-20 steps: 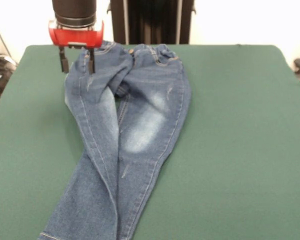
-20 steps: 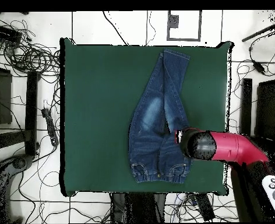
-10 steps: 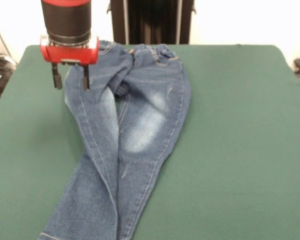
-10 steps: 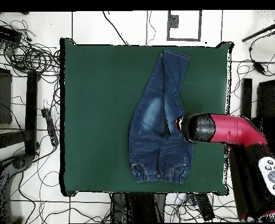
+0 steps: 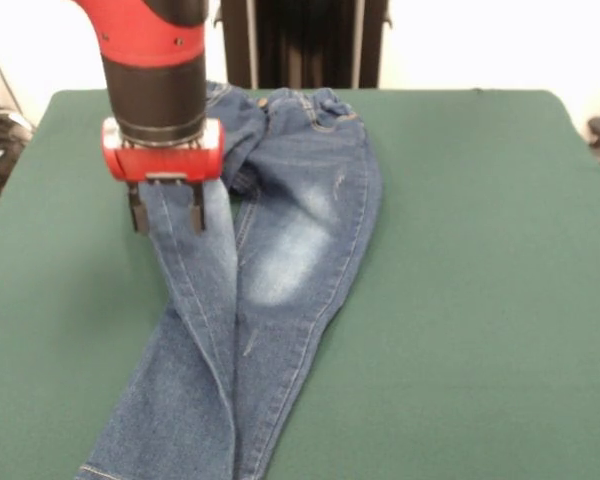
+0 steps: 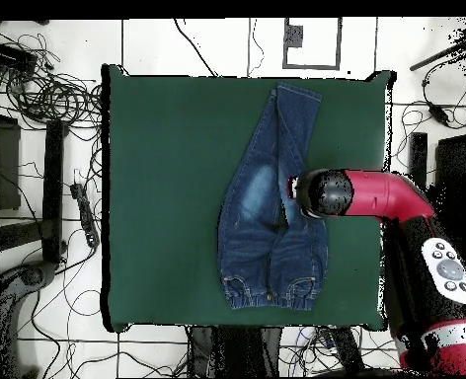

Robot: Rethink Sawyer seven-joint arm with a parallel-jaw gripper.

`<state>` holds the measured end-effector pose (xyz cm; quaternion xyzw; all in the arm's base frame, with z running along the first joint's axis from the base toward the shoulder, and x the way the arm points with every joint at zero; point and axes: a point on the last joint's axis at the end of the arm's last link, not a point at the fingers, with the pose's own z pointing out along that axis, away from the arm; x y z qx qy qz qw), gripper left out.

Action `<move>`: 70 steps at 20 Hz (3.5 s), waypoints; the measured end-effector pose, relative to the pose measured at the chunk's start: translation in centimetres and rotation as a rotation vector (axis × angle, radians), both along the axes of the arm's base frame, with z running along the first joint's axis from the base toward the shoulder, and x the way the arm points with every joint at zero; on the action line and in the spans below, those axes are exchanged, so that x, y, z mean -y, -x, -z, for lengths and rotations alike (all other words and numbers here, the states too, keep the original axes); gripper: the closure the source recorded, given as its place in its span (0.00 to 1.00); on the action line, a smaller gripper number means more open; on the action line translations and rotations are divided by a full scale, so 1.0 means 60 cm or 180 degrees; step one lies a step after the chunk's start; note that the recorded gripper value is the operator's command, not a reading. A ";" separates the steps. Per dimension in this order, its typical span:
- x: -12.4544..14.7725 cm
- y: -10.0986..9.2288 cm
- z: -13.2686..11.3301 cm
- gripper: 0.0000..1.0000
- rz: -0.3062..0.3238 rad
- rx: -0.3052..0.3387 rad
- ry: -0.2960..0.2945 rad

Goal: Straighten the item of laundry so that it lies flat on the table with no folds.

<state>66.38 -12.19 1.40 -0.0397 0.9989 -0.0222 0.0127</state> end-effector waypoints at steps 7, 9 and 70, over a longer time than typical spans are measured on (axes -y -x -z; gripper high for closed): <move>-0.024 -0.042 0.029 0.00 -0.0101 -0.0035 -0.0137; -0.028 -0.052 0.034 0.00 -0.0144 -0.0057 -0.0167; -0.061 -0.186 0.097 1.00 -0.0875 -0.0064 -0.0198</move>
